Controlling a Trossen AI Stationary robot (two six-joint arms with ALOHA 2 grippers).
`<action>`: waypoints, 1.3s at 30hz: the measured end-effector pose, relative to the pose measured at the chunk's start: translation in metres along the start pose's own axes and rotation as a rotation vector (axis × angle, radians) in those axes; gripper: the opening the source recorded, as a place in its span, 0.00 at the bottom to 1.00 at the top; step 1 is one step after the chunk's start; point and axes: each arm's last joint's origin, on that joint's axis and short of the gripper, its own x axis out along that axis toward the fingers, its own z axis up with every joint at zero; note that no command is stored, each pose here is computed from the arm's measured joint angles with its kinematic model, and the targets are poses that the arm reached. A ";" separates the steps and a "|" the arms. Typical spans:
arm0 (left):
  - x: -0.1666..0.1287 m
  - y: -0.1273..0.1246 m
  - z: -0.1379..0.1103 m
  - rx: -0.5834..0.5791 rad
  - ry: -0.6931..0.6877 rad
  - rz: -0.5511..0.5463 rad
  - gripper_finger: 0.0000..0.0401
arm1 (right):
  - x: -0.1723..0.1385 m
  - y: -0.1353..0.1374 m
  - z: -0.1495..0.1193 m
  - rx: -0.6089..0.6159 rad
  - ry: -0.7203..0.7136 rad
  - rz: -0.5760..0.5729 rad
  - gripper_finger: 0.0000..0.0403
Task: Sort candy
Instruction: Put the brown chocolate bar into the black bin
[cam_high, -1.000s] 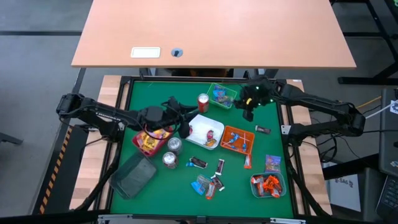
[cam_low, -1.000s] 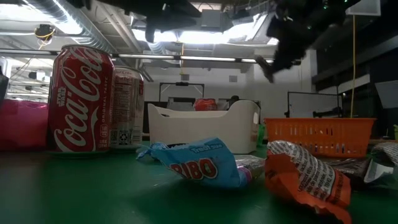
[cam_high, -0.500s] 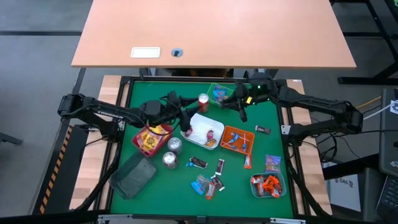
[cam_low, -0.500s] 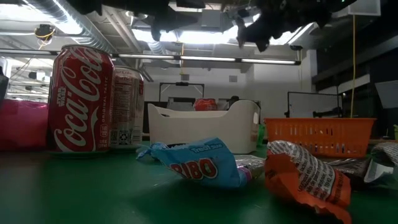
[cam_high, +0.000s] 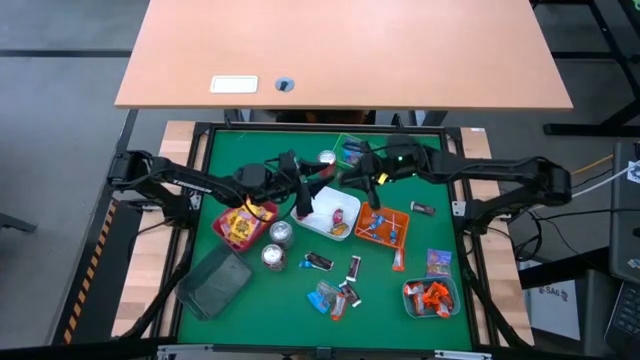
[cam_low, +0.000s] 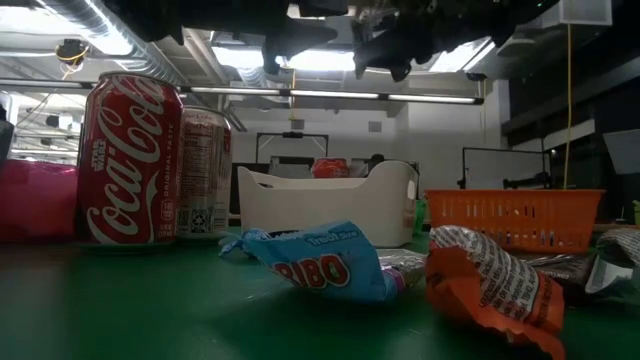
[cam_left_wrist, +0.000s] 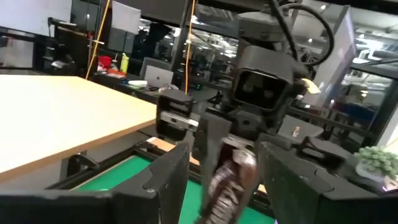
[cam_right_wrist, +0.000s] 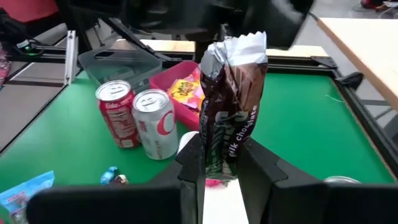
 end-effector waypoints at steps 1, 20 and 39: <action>0.000 -0.001 0.000 0.000 0.001 -0.002 0.46 | 0.002 0.002 -0.001 -0.001 0.003 0.008 0.17; -0.001 -0.005 -0.001 0.001 0.026 -0.100 0.46 | 0.019 0.006 0.009 0.098 -0.143 0.031 0.17; -0.001 -0.005 -0.001 0.054 0.022 -0.098 0.21 | 0.019 0.006 0.008 0.103 -0.138 0.034 0.17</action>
